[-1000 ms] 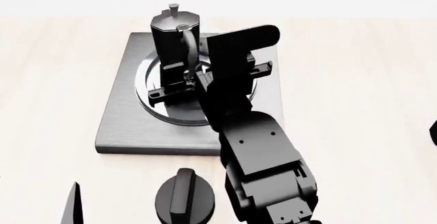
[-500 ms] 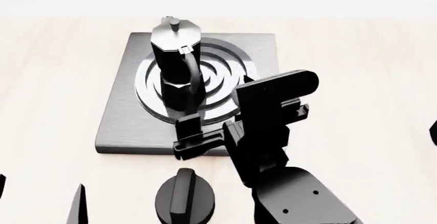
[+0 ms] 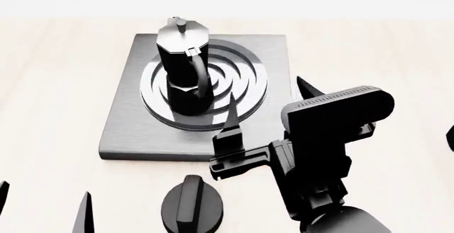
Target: Put both moka pots on the stove.
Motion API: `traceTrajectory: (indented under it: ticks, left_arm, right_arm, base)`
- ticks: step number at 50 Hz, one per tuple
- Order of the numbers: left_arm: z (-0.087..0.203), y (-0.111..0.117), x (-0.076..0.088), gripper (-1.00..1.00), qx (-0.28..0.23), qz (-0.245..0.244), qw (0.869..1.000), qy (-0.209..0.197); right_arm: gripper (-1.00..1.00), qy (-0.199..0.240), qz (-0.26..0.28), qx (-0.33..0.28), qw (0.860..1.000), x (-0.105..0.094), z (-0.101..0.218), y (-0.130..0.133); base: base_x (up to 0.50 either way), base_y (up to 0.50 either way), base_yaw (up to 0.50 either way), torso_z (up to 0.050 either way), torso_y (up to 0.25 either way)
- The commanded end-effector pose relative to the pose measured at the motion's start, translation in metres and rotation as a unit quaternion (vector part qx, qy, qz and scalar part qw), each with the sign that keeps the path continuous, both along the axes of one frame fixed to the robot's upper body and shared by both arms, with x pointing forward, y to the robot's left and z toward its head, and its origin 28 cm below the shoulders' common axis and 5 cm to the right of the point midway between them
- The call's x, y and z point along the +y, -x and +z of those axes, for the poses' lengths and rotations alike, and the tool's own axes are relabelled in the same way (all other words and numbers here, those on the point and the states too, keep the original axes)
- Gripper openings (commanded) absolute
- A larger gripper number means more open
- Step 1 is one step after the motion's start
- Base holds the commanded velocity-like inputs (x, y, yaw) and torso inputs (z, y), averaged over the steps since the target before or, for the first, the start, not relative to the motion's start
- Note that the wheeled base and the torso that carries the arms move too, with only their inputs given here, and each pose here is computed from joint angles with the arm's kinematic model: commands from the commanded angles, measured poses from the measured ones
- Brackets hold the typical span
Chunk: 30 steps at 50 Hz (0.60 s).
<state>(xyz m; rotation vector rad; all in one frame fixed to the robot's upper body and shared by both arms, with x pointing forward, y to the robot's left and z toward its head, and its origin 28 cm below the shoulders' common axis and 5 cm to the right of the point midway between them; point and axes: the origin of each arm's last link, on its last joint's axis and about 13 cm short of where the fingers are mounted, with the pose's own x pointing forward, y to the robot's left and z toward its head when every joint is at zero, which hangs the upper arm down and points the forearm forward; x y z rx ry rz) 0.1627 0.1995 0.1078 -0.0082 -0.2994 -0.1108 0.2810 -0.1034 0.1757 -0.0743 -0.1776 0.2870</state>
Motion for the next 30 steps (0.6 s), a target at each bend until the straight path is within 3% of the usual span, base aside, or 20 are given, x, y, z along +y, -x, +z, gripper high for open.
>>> traceTrajectory:
  ticks: [1,6,7,8,10,13,19,22,24,30]
  left_arm:
    - [0.0,0.0,0.0,1.0,-0.001,0.0,1.0,0.0]
    - [0.0,0.001,-0.001,1.0,-0.001,-0.001,1.0,-0.001]
    - [0.0,0.001,-0.001,1.0,-0.001,-0.002,1.0,-0.001]
    - [0.001,0.001,0.0,1.0,-0.002,-0.001,1.0,0.0]
    - [0.001,0.001,0.0,1.0,-0.002,-0.002,1.0,-0.001]
    - [0.002,0.001,0.0,1.0,-0.003,-0.001,1.0,-0.001]
    - [0.002,0.002,-0.001,1.0,-0.003,-0.003,1.0,-0.001]
    - [0.003,0.002,-0.001,1.0,-0.004,-0.002,1.0,-0.002]
    - [0.003,0.003,-0.001,1.0,-0.005,-0.001,1.0,-0.001]
    - [0.003,0.003,0.0,1.0,-0.006,-0.001,1.0,0.0]
  right_arm:
    - [1.0,0.019,-0.079,-0.073,0.994,-0.026,0.021,0.018]
    - [1.0,0.061,-0.104,-0.091,0.988,-0.044,0.026,0.025]
    - [1.0,0.042,-0.102,-0.086,0.99,-0.047,0.025,0.026]
    - [1.0,0.052,-0.115,-0.147,0.981,-0.054,0.025,0.026]
    - [1.0,0.037,-0.125,-0.091,0.987,-0.063,0.024,0.031]
    - [1.0,0.027,-0.14,-0.09,0.986,-0.07,0.026,0.036]
    - [1.0,0.053,-0.194,-0.09,0.975,-0.087,0.025,0.044]
    - [1.0,0.05,-0.192,-0.071,0.977,-0.094,0.025,0.051]
    - [1.0,0.071,-0.202,-0.102,0.971,-0.099,0.027,0.052]
    - [1.0,0.064,-0.213,-0.078,0.972,-0.114,0.034,0.055]
  base:
    - [0.0,0.0,0.0,0.0,0.0]
    - [0.0,0.0,0.0,0.0,0.0]
    - [0.0,0.0,0.0,0.0,0.0]
    - [0.0,0.0,0.0,0.0,0.0]
    - [0.0,0.0,0.0,0.0,0.0]
    - [0.0,0.0,0.0,0.0,0.0]
    - [0.0,0.0,0.0,0.0,0.0]
    - [0.0,0.0,0.0,0.0,0.0]
    - [0.0,0.0,0.0,0.0,0.0]
    - [0.0,0.0,0.0,0.0,0.0]
